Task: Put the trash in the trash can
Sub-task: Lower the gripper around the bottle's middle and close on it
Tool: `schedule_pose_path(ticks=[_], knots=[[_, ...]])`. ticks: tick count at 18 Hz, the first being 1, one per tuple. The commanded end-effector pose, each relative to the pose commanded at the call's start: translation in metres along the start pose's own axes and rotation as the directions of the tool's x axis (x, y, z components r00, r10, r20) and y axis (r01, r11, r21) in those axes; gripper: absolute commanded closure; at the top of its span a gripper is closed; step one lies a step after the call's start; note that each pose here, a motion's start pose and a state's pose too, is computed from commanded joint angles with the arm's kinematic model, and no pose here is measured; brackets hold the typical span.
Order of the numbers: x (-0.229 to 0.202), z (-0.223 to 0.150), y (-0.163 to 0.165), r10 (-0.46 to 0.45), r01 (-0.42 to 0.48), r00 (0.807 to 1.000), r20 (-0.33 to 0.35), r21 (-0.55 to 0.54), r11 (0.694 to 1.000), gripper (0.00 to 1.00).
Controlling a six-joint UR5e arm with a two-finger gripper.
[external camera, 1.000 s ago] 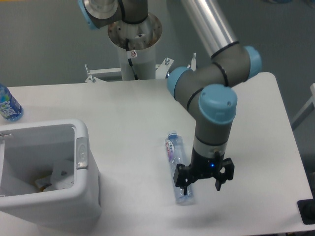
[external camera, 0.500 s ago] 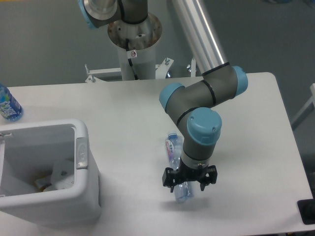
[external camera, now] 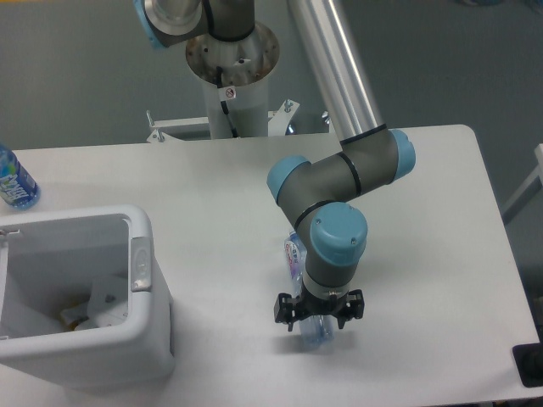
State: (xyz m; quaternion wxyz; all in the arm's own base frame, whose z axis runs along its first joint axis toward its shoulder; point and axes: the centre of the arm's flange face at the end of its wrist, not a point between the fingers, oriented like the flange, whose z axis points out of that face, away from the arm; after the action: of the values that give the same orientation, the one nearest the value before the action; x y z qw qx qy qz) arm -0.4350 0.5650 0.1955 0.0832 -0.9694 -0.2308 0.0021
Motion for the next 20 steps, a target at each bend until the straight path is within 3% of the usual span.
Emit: schedule_pose_path(ticks=[8, 12, 20], knots=[[0.0033, 0.0093, 0.0014, 0.008, -0.008, 1.000, 0.022, -0.023, 1.000, 0.00], [0.0042, 0.0076, 0.0004, 0.012, -0.011, 1.000, 0.024, -0.019, 1.000, 0.17], [0.0047, 0.0032, 0.0006, 0.014, -0.013, 1.000, 0.025, -0.016, 1.000, 0.29]])
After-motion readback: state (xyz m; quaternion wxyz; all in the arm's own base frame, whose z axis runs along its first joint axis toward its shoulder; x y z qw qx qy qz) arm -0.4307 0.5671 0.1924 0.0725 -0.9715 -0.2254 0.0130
